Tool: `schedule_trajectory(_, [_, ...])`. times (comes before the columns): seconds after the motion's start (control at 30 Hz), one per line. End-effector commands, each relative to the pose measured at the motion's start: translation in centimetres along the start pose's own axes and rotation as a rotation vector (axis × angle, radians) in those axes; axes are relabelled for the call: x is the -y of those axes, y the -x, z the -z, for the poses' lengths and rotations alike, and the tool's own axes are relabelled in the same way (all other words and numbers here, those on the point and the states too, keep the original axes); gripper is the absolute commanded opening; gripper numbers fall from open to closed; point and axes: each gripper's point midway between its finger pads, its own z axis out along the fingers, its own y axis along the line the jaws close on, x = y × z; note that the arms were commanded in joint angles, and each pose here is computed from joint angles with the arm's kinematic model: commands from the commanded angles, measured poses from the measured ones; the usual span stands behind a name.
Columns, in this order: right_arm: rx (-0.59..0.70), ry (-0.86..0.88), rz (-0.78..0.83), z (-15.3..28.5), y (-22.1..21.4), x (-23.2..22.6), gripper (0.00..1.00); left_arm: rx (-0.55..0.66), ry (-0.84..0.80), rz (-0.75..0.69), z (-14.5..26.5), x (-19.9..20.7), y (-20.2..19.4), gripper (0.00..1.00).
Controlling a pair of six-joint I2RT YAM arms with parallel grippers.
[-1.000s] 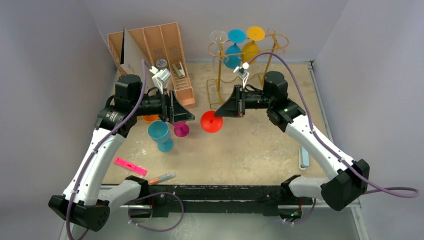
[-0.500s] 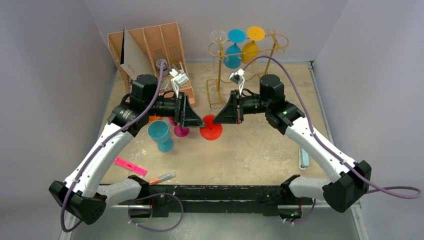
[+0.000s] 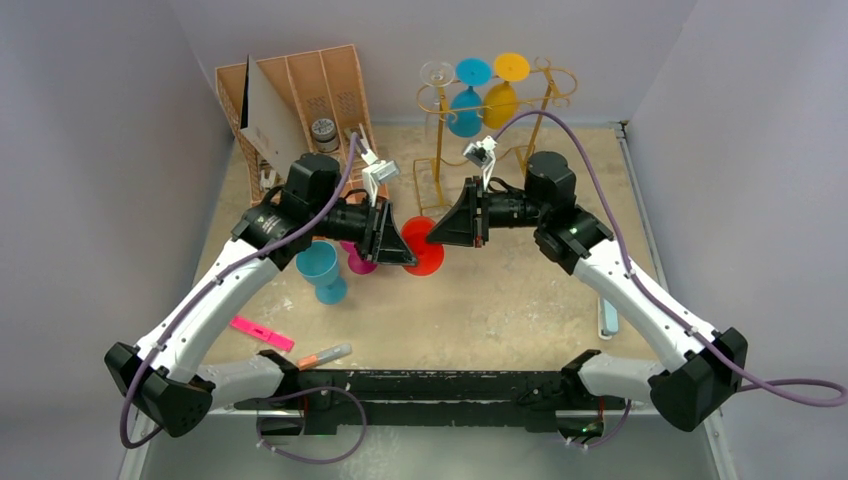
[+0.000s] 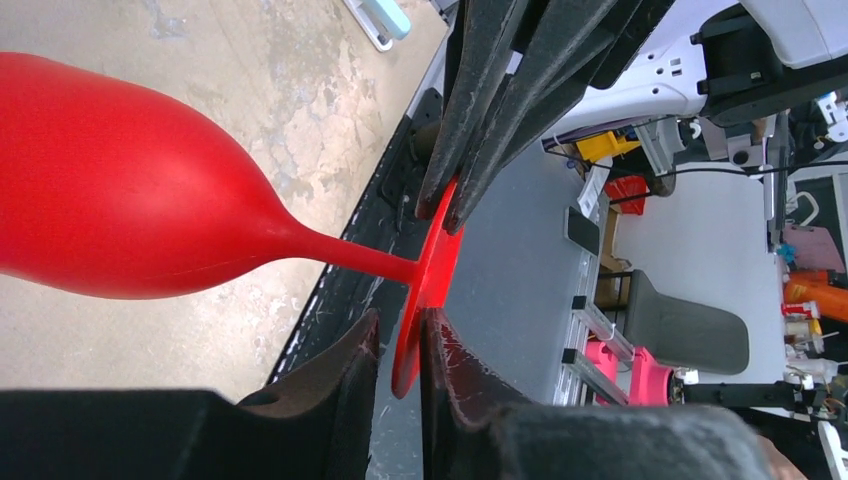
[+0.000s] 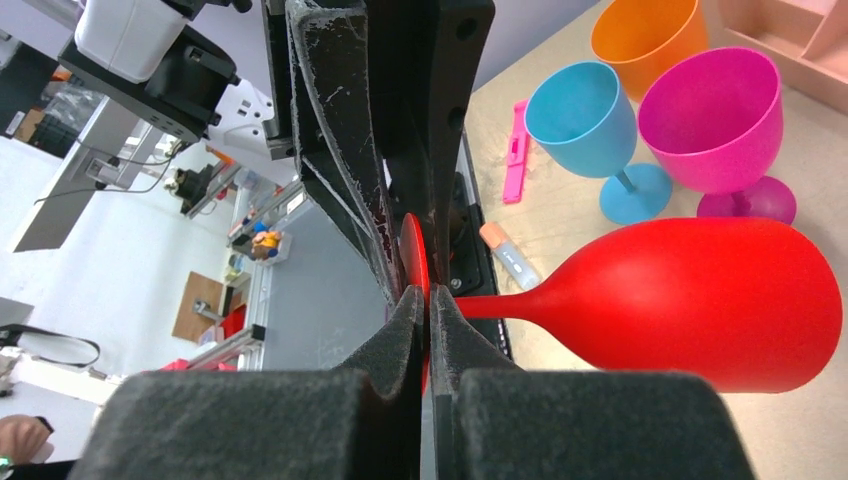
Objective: Take the wine glass off the wine glass rack
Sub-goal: Place the wine glass at the center of the board.
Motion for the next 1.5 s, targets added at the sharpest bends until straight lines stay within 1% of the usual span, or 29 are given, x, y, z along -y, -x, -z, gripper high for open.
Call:
schedule_trajectory(0.0, [0.042, 0.016, 0.061, 0.1, 0.9, -0.9, 0.0, 0.032, 0.022, -0.069, 0.4, 0.6, 1.4, 0.16])
schedule_trajectory(0.07, [0.041, 0.014, 0.06, 0.1, 0.8, -0.8, 0.0, 0.039, 0.016, -0.076, 0.6, 0.9, 1.5, 0.14])
schedule_trajectory(0.13, [0.04, 0.012, 0.06, 0.1, 0.8, -0.7, 0.0, 0.048, 0.016, -0.082, 0.7, 1.1, 1.6, 0.14])
schedule_trajectory(0.17, [0.041, 0.011, 0.061, 0.1, 0.8, -0.7, 0.0, 0.052, 0.014, -0.085, 0.8, 1.2, 1.7, 0.18])
schedule_trajectory(0.23, [0.039, 0.01, 0.061, 0.1, 0.8, -0.6, 0.0, 0.062, 0.011, -0.095, 0.9, 1.5, 1.8, 0.38])
schedule_trajectory(0.27, [0.038, 0.01, 0.059, 0.1, 0.8, -0.6, 0.0, 0.067, 0.006, -0.101, 1.0, 1.7, 1.8, 0.41])
schedule_trajectory(0.37, [0.037, 0.008, 0.058, 0.1, 0.8, -0.6, 0.0, 0.084, -0.014, -0.118, 1.3, 2.3, 2.2, 0.42])
schedule_trajectory(0.43, [0.037, 0.007, 0.056, 0.1, 0.7, -0.6, 0.0, 0.09, -0.017, -0.125, 1.4, 2.5, 2.2, 0.36])
schedule_trajectory(0.53, [0.037, 0.007, 0.055, 0.1, 0.7, -0.5, 0.0, 0.097, -0.007, -0.125, 1.4, 2.4, 2.3, 0.21])
schedule_trajectory(0.6, [0.037, 0.009, 0.056, 0.1, 0.7, -0.6, 0.0, 0.101, -0.001, -0.126, 1.5, 2.4, 2.3, 0.13])
schedule_trajectory(0.7, [0.037, 0.01, 0.056, 0.1, 0.8, -0.7, 0.0, 0.107, 0.005, -0.12, 1.4, 2.2, 2.4, 0.07])
schedule_trajectory(0.77, [0.036, 0.009, 0.055, 0.2, 0.8, -0.8, 0.0, 0.113, 0.005, -0.118, 1.3, 2.1, 2.6, 0.01])
schedule_trajectory(0.9, [0.046, 0.006, 0.063, 0.4, 0.8, -1.0, 0.01, 0.115, 0.011, -0.111, 1.2, 2.1, 2.7, 0.0])
schedule_trajectory(1.03, [0.049, 0.008, 0.064, 0.4, 1.1, -1.2, 0.11, 0.13, 0.009, -0.115, 1.2, 2.0, 2.9, 0.0])
schedule_trajectory(1.1, [0.049, 0.012, 0.063, 0.3, 1.2, -1.3, 0.21, 0.141, 0.003, -0.117, 1.2, 2.1, 3.1, 0.0])
schedule_trajectory(1.17, [0.051, 0.014, 0.06, 0.3, 1.3, -1.4, 0.34, 0.149, -0.005, -0.122, 1.1, 2.3, 3.4, 0.0])
schedule_trajectory(1.23, [0.05, 0.012, 0.054, 0.4, 1.2, -1.4, 0.43, 0.162, -0.004, -0.127, 1.1, 2.3, 3.7, 0.0])
schedule_trajectory(1.3, [0.05, 0.002, 0.04, 0.4, 0.8, -1.1, 0.5, 0.178, 0.001, -0.139, 1.3, 2.4, 3.9, 0.0])
schedule_trajectory(1.47, [0.067, -0.023, -0.005, 0.7, -0.2, -0.6, 0.59, 0.224, 0.051, -0.17, 1.7, 1.9, 4.4, 0.0])
